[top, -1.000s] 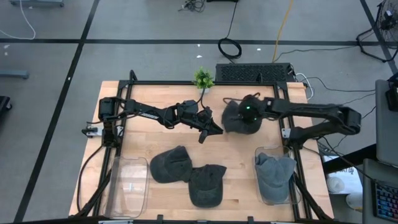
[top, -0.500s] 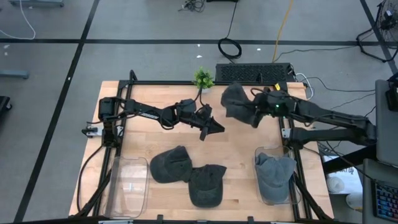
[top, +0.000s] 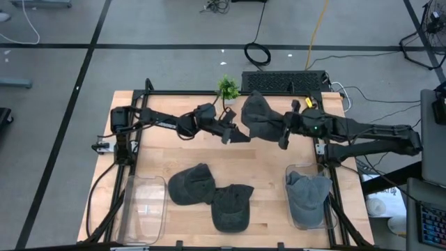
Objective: Pick & Place hat
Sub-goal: Put the top black cap into the left transparent bin
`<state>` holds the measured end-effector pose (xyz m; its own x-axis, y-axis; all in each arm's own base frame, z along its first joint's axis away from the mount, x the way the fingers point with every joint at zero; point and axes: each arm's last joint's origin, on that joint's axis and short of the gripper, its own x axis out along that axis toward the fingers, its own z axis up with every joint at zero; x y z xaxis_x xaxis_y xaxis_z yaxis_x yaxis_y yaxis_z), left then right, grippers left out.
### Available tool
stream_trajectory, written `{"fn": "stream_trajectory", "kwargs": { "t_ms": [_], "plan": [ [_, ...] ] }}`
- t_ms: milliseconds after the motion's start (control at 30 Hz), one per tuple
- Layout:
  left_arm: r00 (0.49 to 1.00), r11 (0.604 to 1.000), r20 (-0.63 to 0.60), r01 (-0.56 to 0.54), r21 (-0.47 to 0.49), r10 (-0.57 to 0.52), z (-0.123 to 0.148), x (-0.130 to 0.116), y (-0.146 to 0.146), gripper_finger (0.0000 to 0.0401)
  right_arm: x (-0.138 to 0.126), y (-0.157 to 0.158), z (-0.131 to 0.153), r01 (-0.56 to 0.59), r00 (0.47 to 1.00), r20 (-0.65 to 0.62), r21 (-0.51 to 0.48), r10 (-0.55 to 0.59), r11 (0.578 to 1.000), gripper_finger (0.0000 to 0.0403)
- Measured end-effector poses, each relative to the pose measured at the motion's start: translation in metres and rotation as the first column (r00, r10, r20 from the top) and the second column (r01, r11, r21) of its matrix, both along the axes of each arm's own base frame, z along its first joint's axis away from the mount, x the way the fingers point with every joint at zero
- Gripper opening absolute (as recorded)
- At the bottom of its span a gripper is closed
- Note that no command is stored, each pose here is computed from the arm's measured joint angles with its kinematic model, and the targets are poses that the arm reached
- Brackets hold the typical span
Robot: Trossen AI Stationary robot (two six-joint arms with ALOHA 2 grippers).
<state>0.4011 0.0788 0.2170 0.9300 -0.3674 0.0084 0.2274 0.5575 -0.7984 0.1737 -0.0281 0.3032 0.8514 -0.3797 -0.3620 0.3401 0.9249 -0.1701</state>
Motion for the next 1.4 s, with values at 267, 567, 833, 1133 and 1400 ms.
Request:
{"fn": "stream_trajectory", "kwargs": {
  "t_ms": [267,567,833,1133,1400],
  "plan": [
    [0.967,0.986,-0.212,-0.121,0.118,0.144,-0.026,-0.006,0.018,0.0073,-0.013,0.004,0.010,-0.021,0.998,0.054,-0.038,0.023,0.999,0.0000],
    [0.934,0.976,-0.293,-0.220,-0.013,0.206,-0.029,-0.010,0.034,0.0230,-0.024,0.005,0.016,-0.023,0.995,0.093,-0.055,0.029,0.998,0.0000],
    [0.976,0.967,-0.104,-0.204,-0.156,0.189,-0.005,-0.008,0.039,0.0338,-0.025,0.005,0.015,-0.026,0.997,0.072,-0.057,0.030,0.998,0.0000],
    [0.977,0.959,-0.024,-0.214,-0.186,0.213,0.004,-0.009,0.044,0.0354,-0.025,0.006,0.014,-0.026,0.997,0.069,-0.056,0.030,0.998,0.0000],
    [0.979,0.957,-0.083,-0.201,-0.208,0.188,-0.001,-0.008,0.041,0.0354,-0.026,0.006,0.014,-0.026,0.997,0.066,-0.058,0.030,0.998,0.0000]
  ]
}}
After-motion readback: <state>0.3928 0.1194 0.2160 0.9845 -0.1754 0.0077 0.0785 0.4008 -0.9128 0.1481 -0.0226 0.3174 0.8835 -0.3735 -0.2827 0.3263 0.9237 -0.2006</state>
